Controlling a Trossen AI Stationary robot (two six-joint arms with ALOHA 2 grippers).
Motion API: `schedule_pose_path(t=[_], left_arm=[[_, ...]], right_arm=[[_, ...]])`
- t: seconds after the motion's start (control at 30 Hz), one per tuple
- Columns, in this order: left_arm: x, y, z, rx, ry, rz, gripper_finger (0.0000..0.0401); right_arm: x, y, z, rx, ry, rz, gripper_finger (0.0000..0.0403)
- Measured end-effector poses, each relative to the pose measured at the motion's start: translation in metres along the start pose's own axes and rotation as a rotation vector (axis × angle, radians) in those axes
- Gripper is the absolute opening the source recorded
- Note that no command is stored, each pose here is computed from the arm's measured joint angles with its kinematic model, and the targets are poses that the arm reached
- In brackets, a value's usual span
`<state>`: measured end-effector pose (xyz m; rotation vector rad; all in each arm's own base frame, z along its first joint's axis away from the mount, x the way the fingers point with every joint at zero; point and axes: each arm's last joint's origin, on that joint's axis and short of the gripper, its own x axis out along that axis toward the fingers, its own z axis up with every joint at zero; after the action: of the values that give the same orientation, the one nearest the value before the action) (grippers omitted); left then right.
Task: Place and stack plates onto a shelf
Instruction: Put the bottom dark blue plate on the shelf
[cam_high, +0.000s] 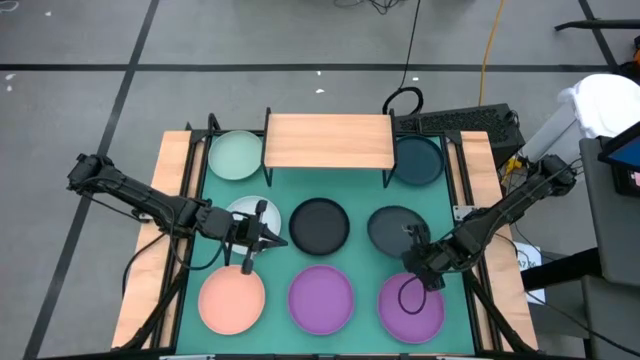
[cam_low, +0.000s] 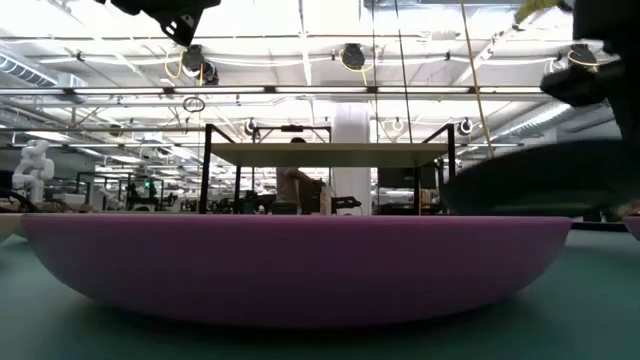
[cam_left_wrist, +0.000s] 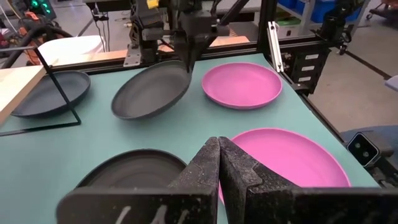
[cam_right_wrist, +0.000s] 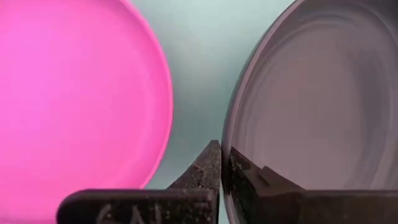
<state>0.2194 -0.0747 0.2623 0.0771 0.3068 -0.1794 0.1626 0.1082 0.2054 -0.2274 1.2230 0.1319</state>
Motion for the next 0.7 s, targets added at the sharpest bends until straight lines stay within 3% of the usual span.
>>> schedule_pose_path(t=[0.37,0.7], left_arm=[[0.000,0.000,0.002,-0.004,-0.025,0.000,0.0005],[-0.001,0.001,0.012,0.024,-0.125,0.035,0.0005]], right_arm=[[-0.030,0.000,0.027,-0.055,-0.146,-0.057,0.0001],[-0.043,0.001,0.047,-0.207,-0.331,-0.148,0.0001]])
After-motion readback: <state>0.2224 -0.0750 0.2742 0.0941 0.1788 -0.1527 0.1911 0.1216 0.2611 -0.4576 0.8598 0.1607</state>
